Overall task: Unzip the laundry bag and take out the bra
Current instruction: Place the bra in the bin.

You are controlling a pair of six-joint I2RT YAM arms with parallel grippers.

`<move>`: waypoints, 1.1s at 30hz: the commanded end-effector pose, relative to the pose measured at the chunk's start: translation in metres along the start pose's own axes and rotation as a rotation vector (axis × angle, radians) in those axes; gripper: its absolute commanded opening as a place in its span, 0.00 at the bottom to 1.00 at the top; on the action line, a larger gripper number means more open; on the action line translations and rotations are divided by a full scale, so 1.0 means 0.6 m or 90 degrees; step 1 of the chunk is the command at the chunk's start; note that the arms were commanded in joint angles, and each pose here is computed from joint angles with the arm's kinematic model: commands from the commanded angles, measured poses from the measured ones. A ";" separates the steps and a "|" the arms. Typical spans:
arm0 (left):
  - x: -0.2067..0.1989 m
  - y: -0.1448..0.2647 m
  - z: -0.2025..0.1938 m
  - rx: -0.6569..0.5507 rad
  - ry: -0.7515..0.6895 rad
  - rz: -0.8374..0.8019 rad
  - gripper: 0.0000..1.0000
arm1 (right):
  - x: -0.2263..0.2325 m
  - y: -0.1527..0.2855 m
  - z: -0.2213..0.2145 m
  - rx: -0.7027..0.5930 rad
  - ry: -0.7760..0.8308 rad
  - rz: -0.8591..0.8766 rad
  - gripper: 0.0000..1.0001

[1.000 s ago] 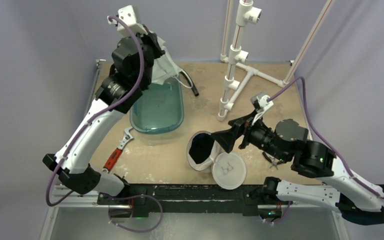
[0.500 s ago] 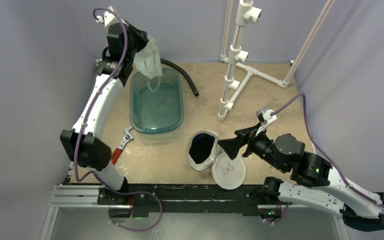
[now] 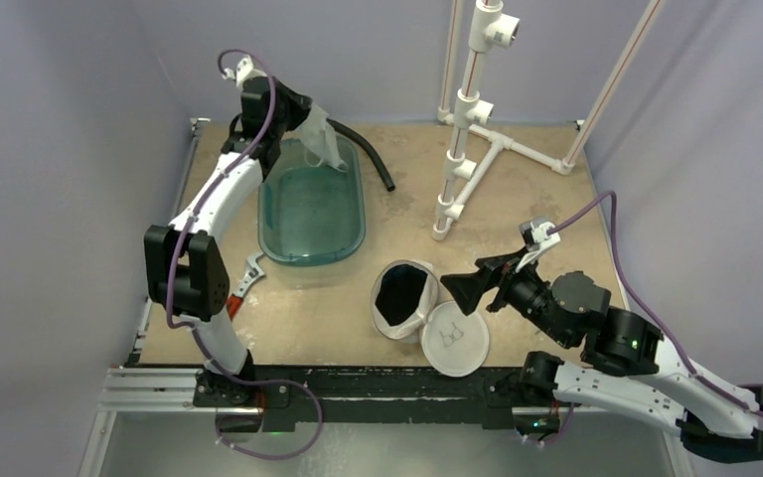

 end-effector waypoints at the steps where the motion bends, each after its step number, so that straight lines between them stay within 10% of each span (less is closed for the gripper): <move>1: 0.005 0.021 -0.012 -0.018 0.031 -0.046 0.00 | -0.001 0.001 0.004 -0.018 -0.013 -0.003 0.97; 22: 0.175 0.167 -0.182 0.105 0.060 0.091 0.01 | -0.004 -0.003 -0.003 -0.022 -0.018 -0.001 0.97; 33: 0.192 0.223 -0.191 0.157 0.013 0.141 0.61 | -0.005 -0.009 -0.009 -0.016 -0.014 -0.006 0.97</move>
Point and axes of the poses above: each gripper's point midway between its finger pads, its own y axis back along the fingers, its own x axis along the line the jaws close on, z = x × y, the point moved 9 cm from there along y, back along the fingers, and after that the axes turned 5 degrees about -y, right-handed, at the moved point
